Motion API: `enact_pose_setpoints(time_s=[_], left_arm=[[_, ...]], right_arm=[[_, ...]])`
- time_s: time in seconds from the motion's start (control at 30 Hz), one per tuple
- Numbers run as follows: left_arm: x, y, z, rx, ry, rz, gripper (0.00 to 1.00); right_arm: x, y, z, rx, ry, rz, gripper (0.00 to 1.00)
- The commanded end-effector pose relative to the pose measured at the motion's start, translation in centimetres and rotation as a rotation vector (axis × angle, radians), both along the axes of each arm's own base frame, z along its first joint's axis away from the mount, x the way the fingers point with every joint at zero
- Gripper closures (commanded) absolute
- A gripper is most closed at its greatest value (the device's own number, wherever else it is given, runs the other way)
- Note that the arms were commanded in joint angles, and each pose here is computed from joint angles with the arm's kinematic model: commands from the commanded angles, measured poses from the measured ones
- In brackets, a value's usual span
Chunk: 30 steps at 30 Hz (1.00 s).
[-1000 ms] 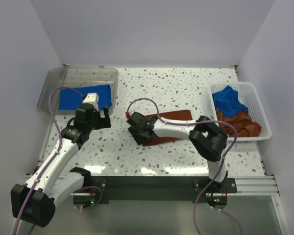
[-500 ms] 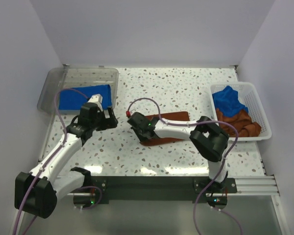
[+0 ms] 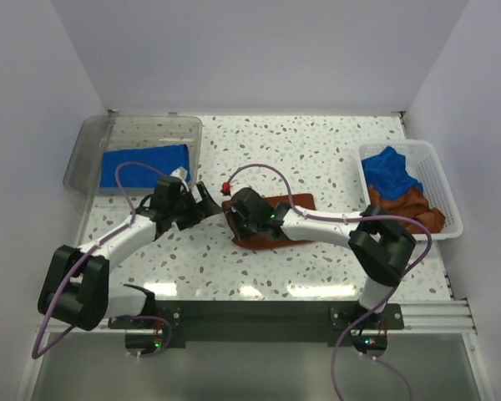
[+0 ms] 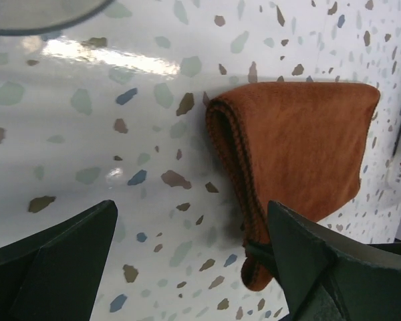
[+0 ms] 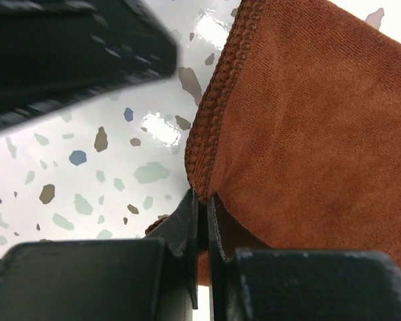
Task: Fold and stack the towels
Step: Neatly place the folded towel into the bin
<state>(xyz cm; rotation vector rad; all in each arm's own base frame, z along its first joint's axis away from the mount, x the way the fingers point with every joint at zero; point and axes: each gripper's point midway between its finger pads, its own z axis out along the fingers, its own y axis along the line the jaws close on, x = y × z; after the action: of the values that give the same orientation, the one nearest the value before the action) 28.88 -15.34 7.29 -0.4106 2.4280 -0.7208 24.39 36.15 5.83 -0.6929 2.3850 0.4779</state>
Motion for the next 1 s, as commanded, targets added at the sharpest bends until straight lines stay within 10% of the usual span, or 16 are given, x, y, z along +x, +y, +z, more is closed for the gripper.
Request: enact_pose_setpoints(time_s=[0.0,0.53,0.73,0.97], left_arm=[[1.5,-3.5,1.9,-0.132,-0.066,-0.022,0.00],[0.4,-6.8,-3.8,-0.132,0.049,0.014,0.13],[0.0,-7.6,-4.5,-0.142,0.059,0.002,0.37],[0.9,-7.1,-3.6,-0.078,0.003,-0.015,1.00]], right_arm=[[0.5,1.6,2.5,0.132,-0.033,-0.008,1.00],[0.4,2.1,2.1,0.245,-0.010,-0.051,1.00],[0.3,2.3,2.1,0.263,-0.006,-0.054,1.00],[0.1,2.1,1.9,0.262,-0.005,-0.055,1.00]])
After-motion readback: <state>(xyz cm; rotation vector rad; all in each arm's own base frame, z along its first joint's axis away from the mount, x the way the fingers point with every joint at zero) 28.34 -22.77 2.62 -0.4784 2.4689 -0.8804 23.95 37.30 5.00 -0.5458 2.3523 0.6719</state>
